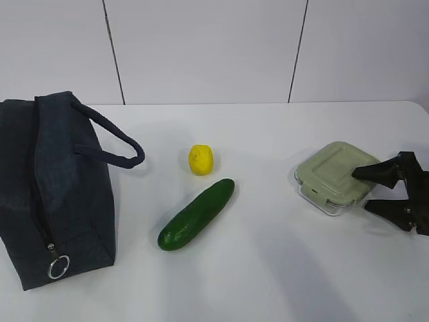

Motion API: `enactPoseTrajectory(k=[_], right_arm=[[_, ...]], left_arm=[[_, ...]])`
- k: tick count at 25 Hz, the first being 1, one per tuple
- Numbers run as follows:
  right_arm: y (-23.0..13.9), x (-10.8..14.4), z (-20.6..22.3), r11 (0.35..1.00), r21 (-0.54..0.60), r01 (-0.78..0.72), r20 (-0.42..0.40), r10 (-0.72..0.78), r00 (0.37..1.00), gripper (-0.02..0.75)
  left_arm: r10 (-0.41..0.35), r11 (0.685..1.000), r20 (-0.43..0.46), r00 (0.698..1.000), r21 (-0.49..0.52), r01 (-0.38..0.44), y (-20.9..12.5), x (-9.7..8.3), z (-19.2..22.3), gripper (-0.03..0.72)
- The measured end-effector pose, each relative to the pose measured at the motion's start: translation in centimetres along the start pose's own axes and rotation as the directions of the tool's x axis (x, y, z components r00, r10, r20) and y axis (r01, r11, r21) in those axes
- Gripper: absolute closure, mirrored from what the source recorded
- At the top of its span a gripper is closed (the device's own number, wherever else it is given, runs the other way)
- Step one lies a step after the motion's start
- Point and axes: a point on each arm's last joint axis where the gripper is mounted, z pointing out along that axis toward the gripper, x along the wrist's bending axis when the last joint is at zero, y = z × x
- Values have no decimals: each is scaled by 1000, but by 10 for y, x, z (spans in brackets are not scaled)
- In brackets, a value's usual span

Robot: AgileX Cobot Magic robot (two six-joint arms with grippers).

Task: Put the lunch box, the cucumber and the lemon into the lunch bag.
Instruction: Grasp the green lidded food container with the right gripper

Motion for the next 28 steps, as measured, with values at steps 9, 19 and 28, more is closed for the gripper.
enactPoseTrajectory(k=[9,19,28], right_arm=[[0,-5,6,1000,15,6,-9,-6,1000,144],[-1,0,12,999,32,29,-24,-28,999,144],[-4,5,19,997,49,60,-25,-59,998,145]], left_arm=[[0,1000,0,1000,0,0,0,0,0,445],[0,1000,0,1000,0,0,0,0,0,445],[0,1000,0,1000,0,0,0,0,0,445]])
